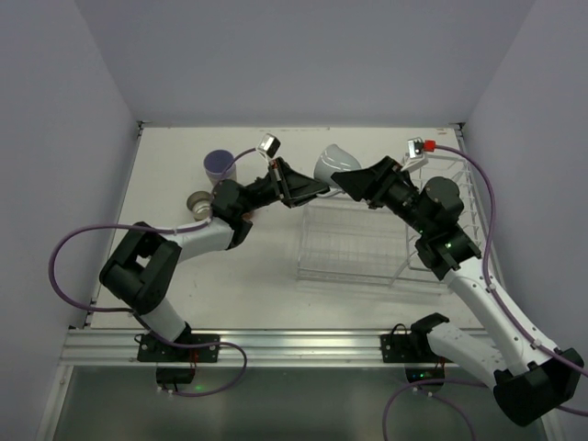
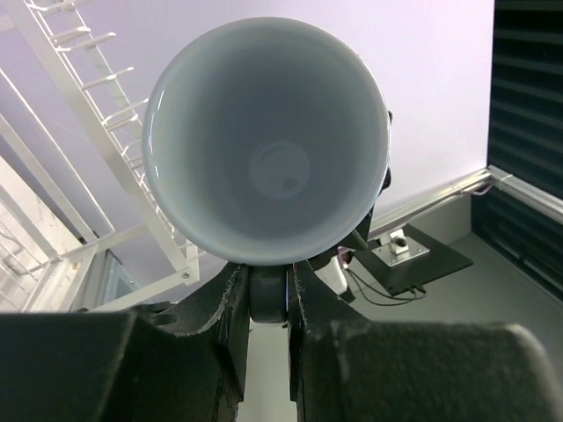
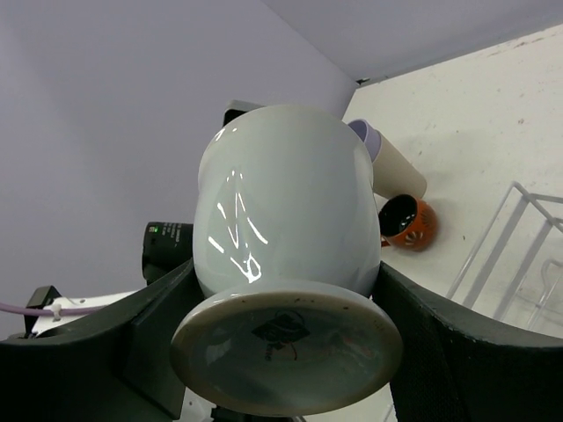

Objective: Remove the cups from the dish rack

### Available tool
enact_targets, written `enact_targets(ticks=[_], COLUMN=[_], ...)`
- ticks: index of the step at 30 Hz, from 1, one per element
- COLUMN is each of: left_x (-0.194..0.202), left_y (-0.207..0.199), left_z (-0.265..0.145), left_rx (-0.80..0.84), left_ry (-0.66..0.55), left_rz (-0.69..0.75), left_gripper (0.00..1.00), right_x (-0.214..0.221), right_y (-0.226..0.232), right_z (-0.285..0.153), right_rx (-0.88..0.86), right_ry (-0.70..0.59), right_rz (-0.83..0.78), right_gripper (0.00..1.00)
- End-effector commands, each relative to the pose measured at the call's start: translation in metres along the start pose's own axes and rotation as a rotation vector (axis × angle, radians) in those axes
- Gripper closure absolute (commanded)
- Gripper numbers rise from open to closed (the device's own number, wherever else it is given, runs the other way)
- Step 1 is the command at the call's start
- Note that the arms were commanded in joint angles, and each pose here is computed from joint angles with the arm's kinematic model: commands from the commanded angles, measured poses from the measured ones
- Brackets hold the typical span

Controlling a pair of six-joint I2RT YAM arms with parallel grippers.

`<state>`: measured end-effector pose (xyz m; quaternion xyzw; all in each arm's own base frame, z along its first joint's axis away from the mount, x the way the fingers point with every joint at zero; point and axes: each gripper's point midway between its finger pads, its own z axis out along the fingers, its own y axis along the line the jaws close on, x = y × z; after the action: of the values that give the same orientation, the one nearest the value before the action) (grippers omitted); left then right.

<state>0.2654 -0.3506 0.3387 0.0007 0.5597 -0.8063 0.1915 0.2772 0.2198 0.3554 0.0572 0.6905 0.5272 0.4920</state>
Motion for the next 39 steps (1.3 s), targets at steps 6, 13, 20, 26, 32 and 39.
enact_targets(ticks=[6, 13, 20, 26, 32, 39], left_x=[-0.003, -0.007, 0.003, 0.015, 0.008, -0.006], left_y=[-0.009, 0.005, -0.006, -0.027, -0.032, -0.033], left_z=[0.012, 0.01, 0.006, -0.001, -0.012, -0.027], left_rx=[-0.024, -0.143, -0.082, 0.027, 0.009, -0.037], left_ry=[0.015, 0.031, 0.07, 0.104, 0.085, 0.053], left_rz=[0.25, 0.394, 0.404, 0.371, 0.409, 0.451], left_gripper=[1.0, 1.0, 1.0, 1.0, 1.0, 1.0], right_x=[-0.009, -0.011, -0.01, -0.012, -0.019, -0.024], right_y=[0.014, 0.003, -0.004, -0.01, -0.016, -0.027], right_z=[-0.017, -0.029, -0.035, -0.04, -0.054, -0.064], right_rx=[0.005, 0.089, 0.122, 0.143, 0.189, 0.257], right_ry=[-0.005, -0.01, -0.014, -0.039, -0.104, -0.142], right_rz=[-0.138, -0.187, -0.203, -0.215, -0.239, -0.243], right_gripper=[0.84, 0.34, 0.01, 0.01, 0.01, 0.01])
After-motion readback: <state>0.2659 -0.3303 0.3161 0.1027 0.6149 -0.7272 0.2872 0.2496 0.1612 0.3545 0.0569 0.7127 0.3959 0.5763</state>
